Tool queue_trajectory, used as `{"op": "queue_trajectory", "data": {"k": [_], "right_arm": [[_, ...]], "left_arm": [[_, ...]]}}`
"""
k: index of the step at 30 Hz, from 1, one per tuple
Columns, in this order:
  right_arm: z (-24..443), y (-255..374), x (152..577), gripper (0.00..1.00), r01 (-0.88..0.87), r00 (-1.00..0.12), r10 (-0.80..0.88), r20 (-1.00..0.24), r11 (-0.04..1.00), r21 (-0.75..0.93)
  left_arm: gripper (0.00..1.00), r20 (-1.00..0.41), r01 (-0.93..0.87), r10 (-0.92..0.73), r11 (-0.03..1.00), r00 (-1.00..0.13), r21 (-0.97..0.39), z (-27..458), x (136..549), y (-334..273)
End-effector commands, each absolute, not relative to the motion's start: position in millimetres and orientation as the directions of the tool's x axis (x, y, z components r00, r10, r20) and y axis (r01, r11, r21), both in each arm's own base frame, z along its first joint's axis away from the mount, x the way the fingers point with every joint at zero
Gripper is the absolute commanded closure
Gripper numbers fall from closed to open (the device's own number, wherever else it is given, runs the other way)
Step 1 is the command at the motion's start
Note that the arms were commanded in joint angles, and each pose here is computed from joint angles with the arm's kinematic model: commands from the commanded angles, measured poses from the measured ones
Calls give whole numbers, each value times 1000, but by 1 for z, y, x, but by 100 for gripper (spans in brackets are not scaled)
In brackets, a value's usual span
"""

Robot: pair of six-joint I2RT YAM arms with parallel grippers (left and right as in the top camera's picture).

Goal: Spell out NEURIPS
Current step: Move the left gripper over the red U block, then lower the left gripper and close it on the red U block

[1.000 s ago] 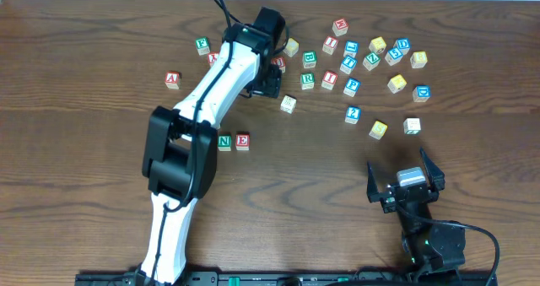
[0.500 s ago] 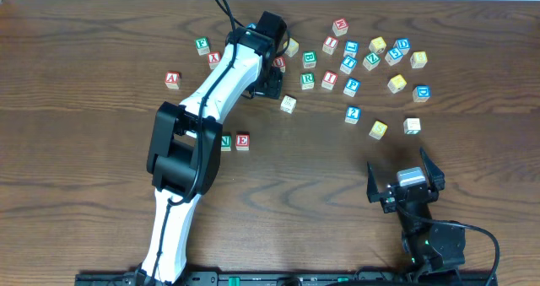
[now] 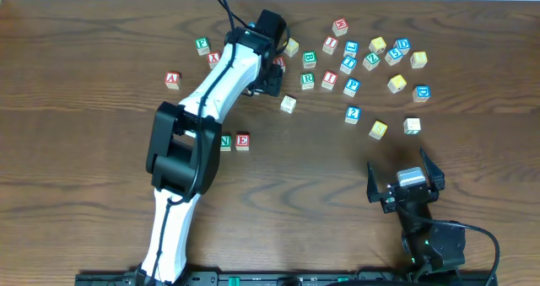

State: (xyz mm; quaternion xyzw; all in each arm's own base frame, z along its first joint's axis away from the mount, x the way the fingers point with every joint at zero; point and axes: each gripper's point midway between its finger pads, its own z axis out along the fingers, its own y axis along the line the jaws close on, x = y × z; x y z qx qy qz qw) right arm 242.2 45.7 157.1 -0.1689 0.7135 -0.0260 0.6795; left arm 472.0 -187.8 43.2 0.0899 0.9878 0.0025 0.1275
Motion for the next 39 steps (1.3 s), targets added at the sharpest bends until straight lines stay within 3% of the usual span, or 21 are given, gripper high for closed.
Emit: {"op": "queue_trajectory", "data": {"k": [1, 22, 39], "right_arm": [[156, 41, 243, 1, -186, -28, -263, -964, 949, -254], [156, 41, 243, 1, -186, -28, -263, -964, 949, -254], [156, 41, 243, 1, -186, -28, -263, -964, 949, -254]], "left_arm": [[30, -249, 166, 170, 985, -953, 38, 37, 478, -175], [30, -182, 169, 164, 986, -969, -12, 0, 471, -179], [32, -205, 169, 162, 985, -965, -17, 0, 477, -180]]}}
